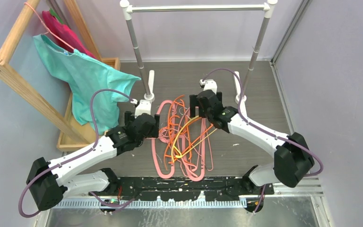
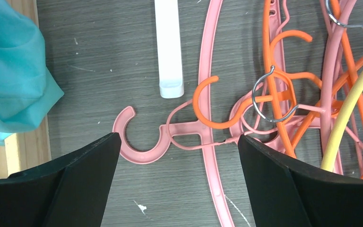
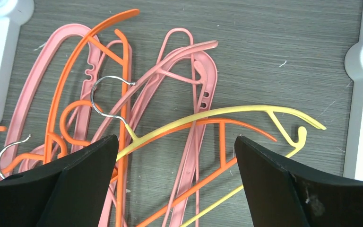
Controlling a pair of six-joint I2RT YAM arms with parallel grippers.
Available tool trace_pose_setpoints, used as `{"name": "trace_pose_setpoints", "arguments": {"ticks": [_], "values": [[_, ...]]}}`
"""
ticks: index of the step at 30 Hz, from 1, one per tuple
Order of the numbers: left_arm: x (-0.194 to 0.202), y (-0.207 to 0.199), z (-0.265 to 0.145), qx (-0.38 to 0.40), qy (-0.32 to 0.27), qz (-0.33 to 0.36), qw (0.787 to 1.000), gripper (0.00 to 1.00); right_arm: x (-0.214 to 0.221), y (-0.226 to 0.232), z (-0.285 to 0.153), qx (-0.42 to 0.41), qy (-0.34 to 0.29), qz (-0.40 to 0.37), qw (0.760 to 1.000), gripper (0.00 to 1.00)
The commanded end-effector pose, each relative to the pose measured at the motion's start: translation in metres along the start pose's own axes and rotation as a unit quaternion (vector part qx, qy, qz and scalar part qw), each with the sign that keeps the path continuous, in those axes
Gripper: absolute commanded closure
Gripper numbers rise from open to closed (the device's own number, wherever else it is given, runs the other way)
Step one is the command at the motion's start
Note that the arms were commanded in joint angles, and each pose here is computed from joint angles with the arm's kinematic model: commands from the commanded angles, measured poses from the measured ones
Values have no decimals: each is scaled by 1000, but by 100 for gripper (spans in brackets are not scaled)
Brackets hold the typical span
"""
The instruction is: Organize the hangers
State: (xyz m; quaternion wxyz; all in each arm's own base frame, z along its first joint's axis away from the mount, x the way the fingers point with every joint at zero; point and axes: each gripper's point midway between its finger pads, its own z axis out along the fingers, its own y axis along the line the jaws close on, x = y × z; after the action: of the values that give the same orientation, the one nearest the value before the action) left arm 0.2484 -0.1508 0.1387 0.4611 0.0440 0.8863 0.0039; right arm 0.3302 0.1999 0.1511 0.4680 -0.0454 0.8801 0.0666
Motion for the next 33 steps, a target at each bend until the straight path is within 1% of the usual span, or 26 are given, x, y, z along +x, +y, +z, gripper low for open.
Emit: {"name": "trace_pose_setpoints", "arguments": {"ticks": [1,6,10,13,15,17,19,25,27,33], "values": [[1,8,-3,-3,-1,-15,1000,2,-21,12,1,-4,3,-10,1000,0],[6,15,-4,-2,-2,-28,1000,2,-3,15,5,-19,21,-16,999,0],[5,18,-7,-2,-5,-31,1000,2,2,16,-1,-45,4,-8,999,0],[7,21,-7,-8,-1,-27,1000,2,2,14,-1,-40,-1,-4,999,2],[8,21,-6,-11,0,-26,1000,2,6,13,1,-34,8,-6,999,9],[10,20,-4,-11,3,-26,1000,2,13,17,2,-39,23,7,999,20],[10,18,-3,-8,4,-30,1000,2,22,27,2,-57,37,37,997,31],[19,8,3,11,13,-35,999,2,36,70,-13,-95,31,97,990,48],[23,6,5,16,22,-32,999,2,40,81,-14,-103,34,113,988,50],[30,2,6,23,40,-19,999,2,56,89,-5,-94,58,158,981,51]]}}
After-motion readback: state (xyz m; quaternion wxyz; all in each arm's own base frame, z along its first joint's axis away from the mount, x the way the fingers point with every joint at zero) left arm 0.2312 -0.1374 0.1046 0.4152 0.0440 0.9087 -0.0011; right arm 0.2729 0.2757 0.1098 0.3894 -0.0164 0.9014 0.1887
